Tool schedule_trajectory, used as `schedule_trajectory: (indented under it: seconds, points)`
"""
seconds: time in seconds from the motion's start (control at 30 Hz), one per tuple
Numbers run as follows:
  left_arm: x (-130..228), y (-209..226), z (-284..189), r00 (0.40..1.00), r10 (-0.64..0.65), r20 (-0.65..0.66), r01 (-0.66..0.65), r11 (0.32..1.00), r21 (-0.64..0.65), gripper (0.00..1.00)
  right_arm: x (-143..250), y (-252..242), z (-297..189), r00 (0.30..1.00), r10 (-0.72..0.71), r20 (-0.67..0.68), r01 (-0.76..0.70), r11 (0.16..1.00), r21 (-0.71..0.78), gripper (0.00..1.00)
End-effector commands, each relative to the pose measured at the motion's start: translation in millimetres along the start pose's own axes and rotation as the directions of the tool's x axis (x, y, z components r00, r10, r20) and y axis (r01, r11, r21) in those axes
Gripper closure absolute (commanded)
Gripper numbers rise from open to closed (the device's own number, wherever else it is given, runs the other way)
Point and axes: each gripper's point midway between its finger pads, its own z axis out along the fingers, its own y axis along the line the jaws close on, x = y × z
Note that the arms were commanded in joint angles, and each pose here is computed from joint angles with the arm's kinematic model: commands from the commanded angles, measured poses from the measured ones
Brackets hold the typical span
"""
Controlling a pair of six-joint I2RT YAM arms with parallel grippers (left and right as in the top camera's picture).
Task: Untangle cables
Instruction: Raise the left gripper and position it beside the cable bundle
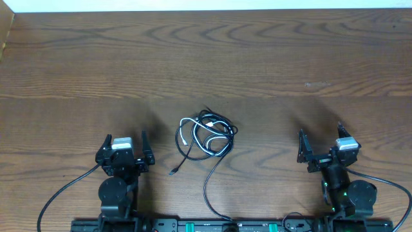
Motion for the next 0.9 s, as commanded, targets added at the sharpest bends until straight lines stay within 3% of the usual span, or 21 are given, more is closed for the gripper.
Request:
schedule_trajectory:
  seconds: [0.0,0.23,0.27,0.3,0.37,0.47,0.5,0.53,0.57,0.6,0.67,0.73,0.87]
  points:
    - [20.4,-76.4,12.2,0.59,0.206,-0.781,0.091,0.944,0.318,0.1,0.1,-2.9,-0.4,1.0,0.01,0.001,-0.01,1.0,0.015,0.01]
    - [21.9,-75.9,10.2,0.581,0.208,-0.787,0.092,0.944,0.317,0.1,0.1,-2.9,-0.4,1.0,0.01,0.001,-0.01,1.0,0.015,0.01]
    - [22.0,-75.9,10.0,0.58,0.211,-0.787,0.091,0.943,0.319,0.16,0.1,-2.9,-0.4,1.0,0.01,0.001,-0.01,1.0,0.015,0.01]
    - [22.3,-75.8,10.0,0.579,0.211,-0.787,0.09,0.943,0.319,0.38,0.1,-2.9,-0.4,1.0,0.01,0.001,-0.01,1.0,0.015,0.01]
    - [22.8,-75.8,9.3,0.576,0.211,-0.789,0.091,0.943,0.319,0.66,0.1,-2.9,-0.4,1.0,0.01,0.001,-0.01,1.0,0.015,0.01]
    - [23.2,-75.6,8.7,0.573,0.207,-0.793,0.095,0.945,0.315,0.75,0.1,-2.8,-0.4,1.0,0.01,0.001,-0.01,1.0,0.015,0.01]
    - [23.5,-75.6,8.3,0.572,0.207,-0.794,0.095,0.944,0.315,0.75,0.1,-2.9,-0.4,1.0,0.01,0.001,-0.01,1.0,0.015,0.01]
    - [23.9,-75.4,7.8,0.57,0.208,-0.795,0.094,0.945,0.314,0.57,0.1,-2.8,-0.4,1.0,0.01,0.001,-0.01,1.0,0.015,0.01]
    - [24.4,-75.2,7.2,0.567,0.208,-0.797,0.095,0.945,0.314,0.29,0.1,-2.9,-0.4,1.0,0.01,0.001,-0.01,1.0,0.015,0.01]
    - [24.9,-75.0,6.4,0.564,0.209,-0.799,0.095,0.945,0.314,0.2,0.1,-2.9,-0.4,1.0,0.01,0.001,-0.01,1.0,0.015,0.01]
    - [25.4,-74.8,5.8,0.561,0.21,-0.801,0.095,0.945,0.314,0.17,0.1,-2.8,-0.4,1.0,0.01,0.001,-0.01,1.0,0.015,0.01]
    - [25.2,-74.9,6.0,0.562,0.21,-0.8,0.095,0.945,0.314,0.04,0.1,-2.8,-0.4,1.0,0.01,0.001,-0.01,1.0,0.015,0.01]
    - [25.4,-74.9,5.7,0.561,0.209,-0.801,0.095,0.945,0.314,0.03,0.1,-2.9,-0.4,1.0,0.01,0.001,-0.01,1.0,0.015,0.01]
